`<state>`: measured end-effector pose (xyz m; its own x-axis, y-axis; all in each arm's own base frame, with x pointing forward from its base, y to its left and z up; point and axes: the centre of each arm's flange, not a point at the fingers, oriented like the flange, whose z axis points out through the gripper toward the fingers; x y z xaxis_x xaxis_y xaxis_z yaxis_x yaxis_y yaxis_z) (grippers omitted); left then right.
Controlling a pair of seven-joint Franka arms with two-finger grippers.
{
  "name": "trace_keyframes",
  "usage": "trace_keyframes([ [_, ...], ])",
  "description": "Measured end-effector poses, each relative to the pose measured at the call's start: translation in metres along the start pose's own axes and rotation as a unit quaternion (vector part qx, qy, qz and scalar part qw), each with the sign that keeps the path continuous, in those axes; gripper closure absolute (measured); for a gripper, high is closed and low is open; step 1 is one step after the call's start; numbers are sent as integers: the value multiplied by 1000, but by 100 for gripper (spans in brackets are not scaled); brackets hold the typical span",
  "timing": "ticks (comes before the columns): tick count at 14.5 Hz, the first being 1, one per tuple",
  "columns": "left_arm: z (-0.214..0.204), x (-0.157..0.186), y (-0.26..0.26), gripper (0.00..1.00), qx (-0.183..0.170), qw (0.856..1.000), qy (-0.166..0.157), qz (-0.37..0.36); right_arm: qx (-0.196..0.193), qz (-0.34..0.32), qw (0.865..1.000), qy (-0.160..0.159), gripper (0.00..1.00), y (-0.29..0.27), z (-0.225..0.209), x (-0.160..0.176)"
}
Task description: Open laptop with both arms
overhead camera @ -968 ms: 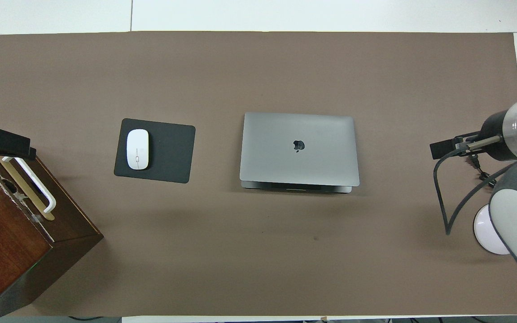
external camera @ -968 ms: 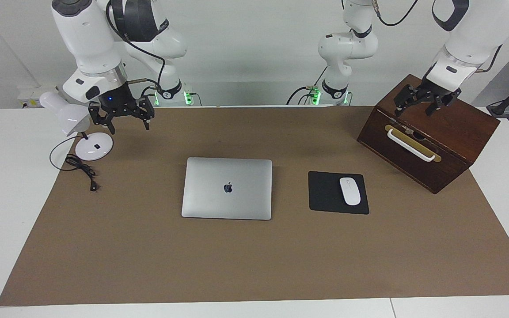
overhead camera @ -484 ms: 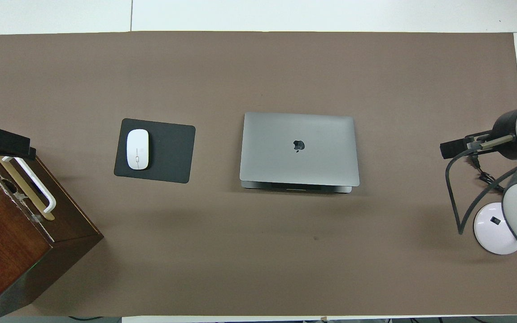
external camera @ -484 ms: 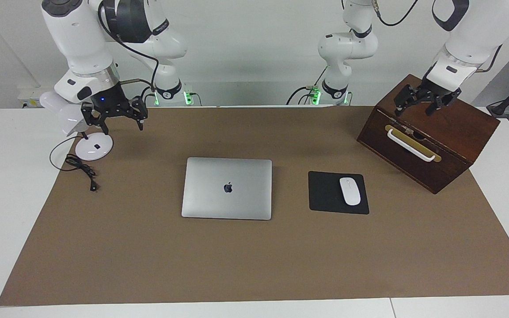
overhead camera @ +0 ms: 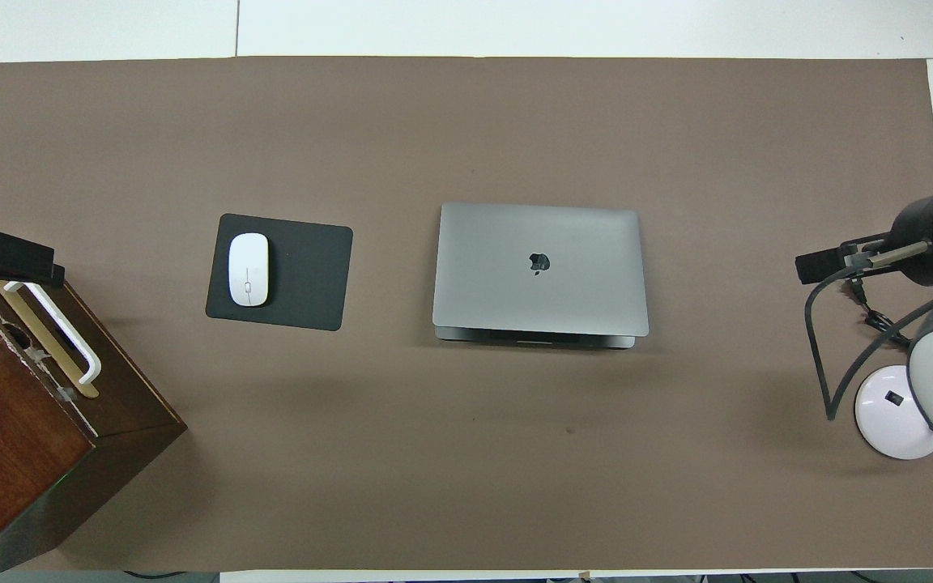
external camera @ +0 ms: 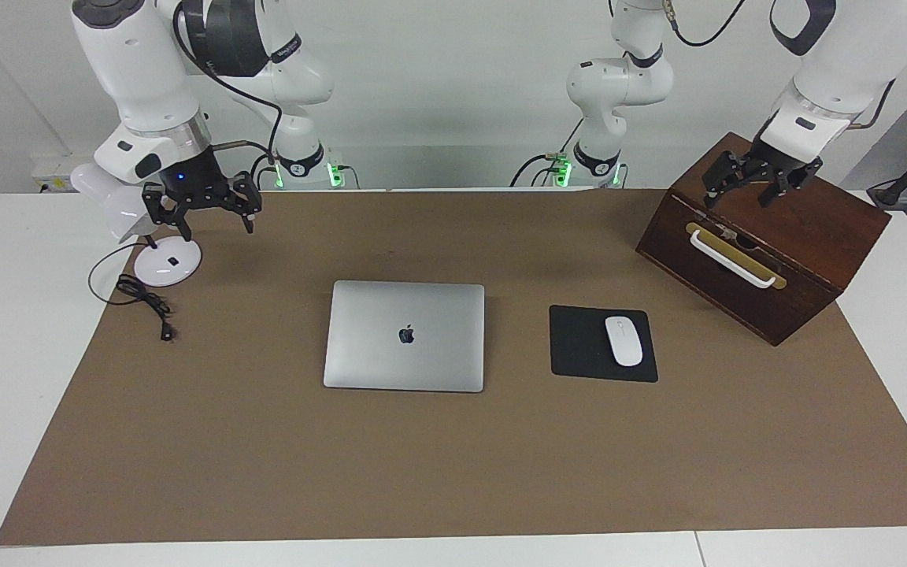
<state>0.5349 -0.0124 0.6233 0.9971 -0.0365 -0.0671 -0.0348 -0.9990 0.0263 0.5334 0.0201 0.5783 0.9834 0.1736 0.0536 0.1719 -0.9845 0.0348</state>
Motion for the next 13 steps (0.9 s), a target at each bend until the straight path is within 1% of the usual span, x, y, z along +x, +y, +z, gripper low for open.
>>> trace_keyframes([
  [9, 0, 0, 0, 0, 0, 1000, 0, 0, 0, 7, 1000, 0, 0, 8, 0, -1],
  [13, -3, 4, 0, 0, 0, 1000, 19, -1, 0, 7, 1000, 0, 0, 8, 0, -1],
])
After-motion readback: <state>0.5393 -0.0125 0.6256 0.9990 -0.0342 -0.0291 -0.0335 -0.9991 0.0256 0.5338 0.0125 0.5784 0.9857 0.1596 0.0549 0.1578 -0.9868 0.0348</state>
